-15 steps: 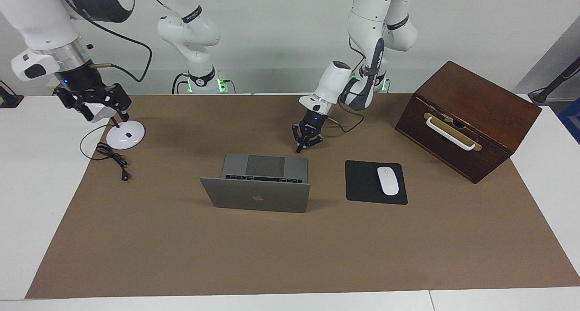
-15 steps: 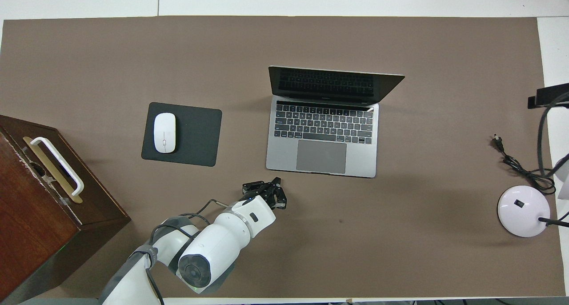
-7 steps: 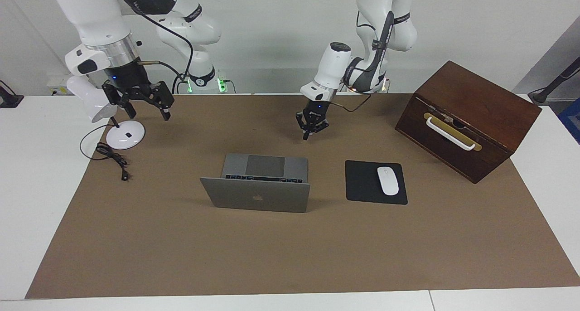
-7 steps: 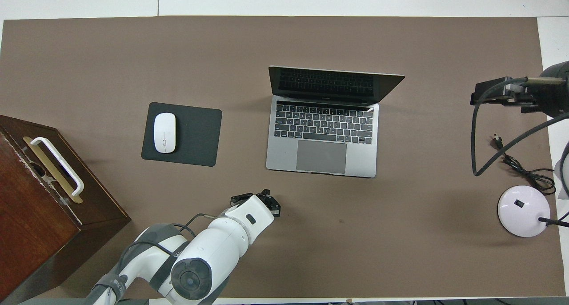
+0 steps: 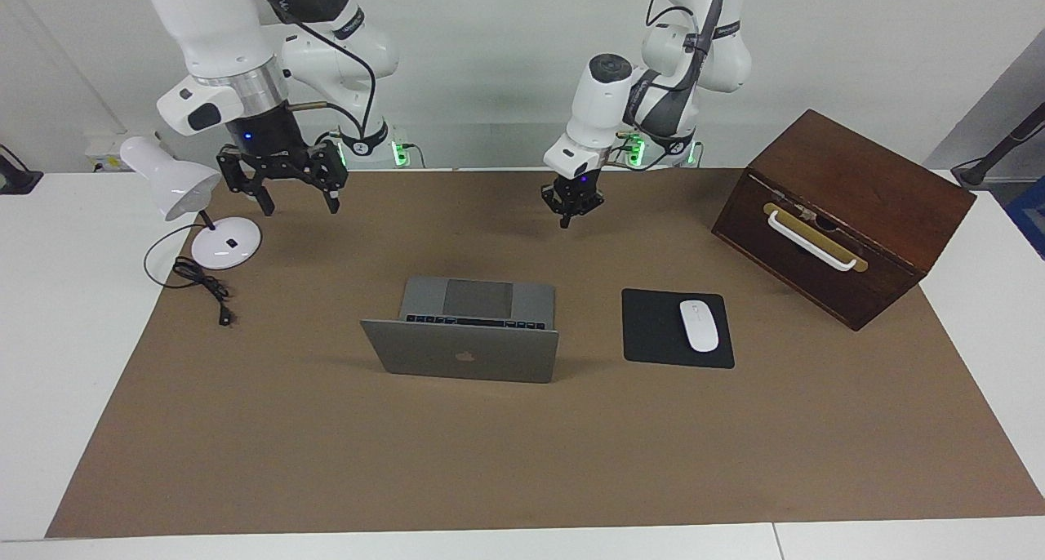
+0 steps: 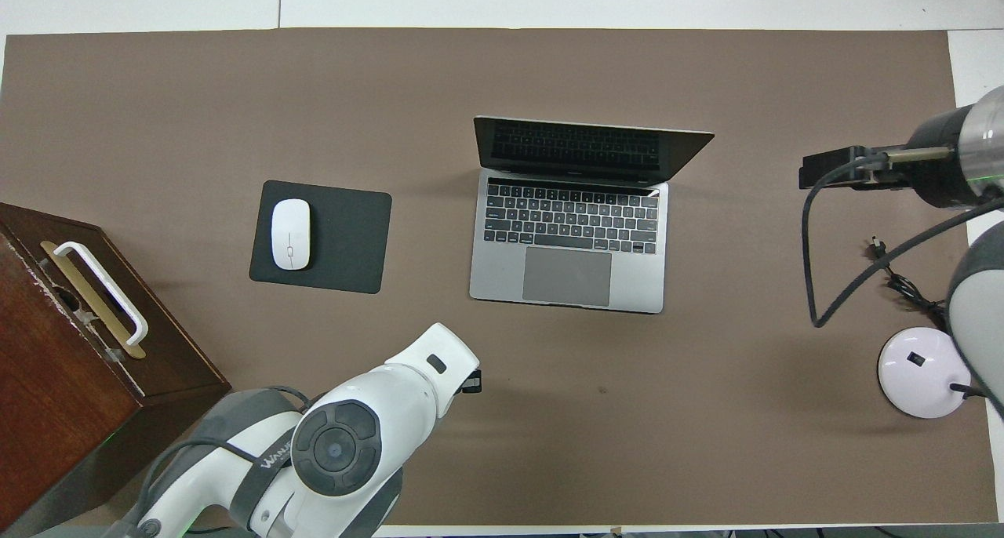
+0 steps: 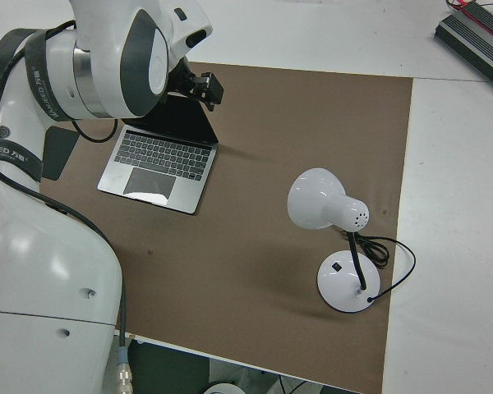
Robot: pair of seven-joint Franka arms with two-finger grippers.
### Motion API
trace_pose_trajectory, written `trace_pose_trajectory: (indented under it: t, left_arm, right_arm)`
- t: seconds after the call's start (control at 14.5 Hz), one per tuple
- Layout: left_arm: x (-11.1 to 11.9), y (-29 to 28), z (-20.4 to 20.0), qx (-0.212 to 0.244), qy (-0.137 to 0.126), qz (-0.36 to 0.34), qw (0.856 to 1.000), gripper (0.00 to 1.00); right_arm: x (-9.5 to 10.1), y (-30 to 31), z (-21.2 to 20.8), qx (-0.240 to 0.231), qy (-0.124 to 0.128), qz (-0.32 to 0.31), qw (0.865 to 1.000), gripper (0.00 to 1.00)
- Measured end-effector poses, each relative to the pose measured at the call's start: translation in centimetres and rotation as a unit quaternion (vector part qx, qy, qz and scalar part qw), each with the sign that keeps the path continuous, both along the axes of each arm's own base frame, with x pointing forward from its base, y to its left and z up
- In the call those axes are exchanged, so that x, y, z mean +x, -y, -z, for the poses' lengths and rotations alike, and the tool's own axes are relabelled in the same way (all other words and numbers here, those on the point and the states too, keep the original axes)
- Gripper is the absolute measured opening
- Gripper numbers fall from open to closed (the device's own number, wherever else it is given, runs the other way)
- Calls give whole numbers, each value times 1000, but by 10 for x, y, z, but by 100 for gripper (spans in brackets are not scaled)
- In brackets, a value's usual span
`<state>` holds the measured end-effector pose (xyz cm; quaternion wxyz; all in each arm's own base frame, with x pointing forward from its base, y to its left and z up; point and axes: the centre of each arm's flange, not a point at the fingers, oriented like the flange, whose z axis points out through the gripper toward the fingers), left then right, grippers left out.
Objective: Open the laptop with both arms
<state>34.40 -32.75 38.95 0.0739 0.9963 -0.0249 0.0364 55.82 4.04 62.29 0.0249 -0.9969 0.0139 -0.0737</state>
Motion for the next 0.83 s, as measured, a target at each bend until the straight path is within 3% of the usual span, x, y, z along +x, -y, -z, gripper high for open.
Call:
trace_pose_trajectory:
  t: [0.34, 0.83]
  left_arm:
    - [0, -20, -24, 32, -56, -10, 998, 1]
    - [39, -78, -93, 52, -138, 92, 985, 1]
  right_arm:
    - [1, 16, 3, -2, -3, 2, 1000, 100]
    - [-5, 22, 11, -3, -33, 1, 999, 100]
